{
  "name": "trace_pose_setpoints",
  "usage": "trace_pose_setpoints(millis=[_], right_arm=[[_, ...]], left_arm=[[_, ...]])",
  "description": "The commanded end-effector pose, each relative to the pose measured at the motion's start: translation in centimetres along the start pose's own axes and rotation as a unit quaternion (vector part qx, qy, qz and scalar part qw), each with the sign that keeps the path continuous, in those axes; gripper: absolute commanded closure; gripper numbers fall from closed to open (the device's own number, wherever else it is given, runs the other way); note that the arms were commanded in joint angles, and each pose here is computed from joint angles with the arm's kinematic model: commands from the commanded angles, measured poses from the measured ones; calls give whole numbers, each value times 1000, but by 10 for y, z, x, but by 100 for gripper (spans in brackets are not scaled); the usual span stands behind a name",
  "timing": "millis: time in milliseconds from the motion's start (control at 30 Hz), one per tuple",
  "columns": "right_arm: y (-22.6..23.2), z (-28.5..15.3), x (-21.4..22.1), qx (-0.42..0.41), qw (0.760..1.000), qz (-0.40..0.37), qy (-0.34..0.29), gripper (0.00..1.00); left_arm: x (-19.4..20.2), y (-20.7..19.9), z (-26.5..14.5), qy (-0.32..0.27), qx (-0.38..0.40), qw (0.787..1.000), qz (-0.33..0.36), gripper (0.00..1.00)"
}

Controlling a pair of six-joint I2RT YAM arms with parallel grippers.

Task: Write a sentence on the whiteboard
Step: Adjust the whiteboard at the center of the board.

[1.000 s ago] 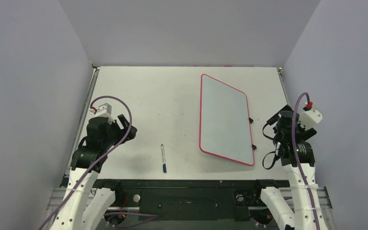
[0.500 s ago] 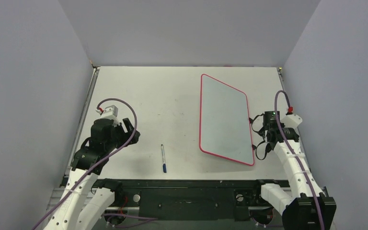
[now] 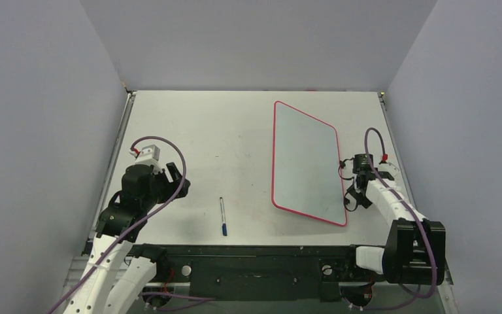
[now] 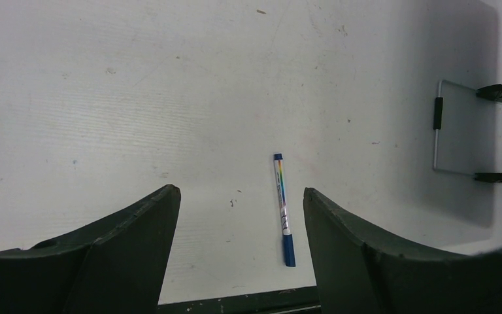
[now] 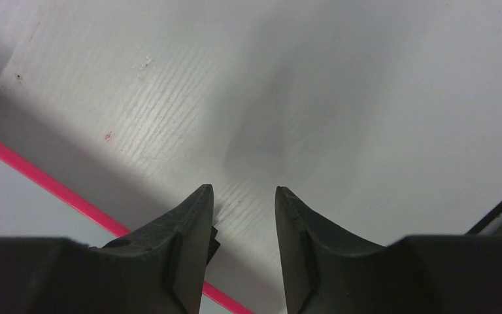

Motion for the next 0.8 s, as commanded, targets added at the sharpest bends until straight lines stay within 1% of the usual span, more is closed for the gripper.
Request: trace_pose_setpoints(millis=[0, 167, 233, 300, 500, 767], right_arm=[[17, 11, 3, -35, 999, 16, 12, 67], [26, 22, 19, -53, 997, 4, 48, 71], [27, 24, 23, -57, 997, -4, 58, 78], [28, 24, 26, -60, 996, -9, 63, 82], [32, 17, 36, -80, 994, -15, 70, 85], [59, 1, 58, -116, 990, -52, 68, 85]], left_arm=[[-8, -4, -1, -22, 14, 1000, 7, 33], [-7, -4, -1, -19, 14, 1000, 9, 34], [-7, -4, 0, -20, 13, 1000, 9, 34], [-8, -4, -1, -21, 12, 1000, 8, 34], [-7, -3, -1, -21, 10, 1000, 8, 34], [-7, -3, -1, -21, 8, 1000, 7, 34]])
Point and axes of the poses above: each gripper's point midway between its finger pads, its own z axis out along the fingers, its own y axis along the line the jaws close on, x = y × z, the point moved 4 cm from there along -z, back along the fingers
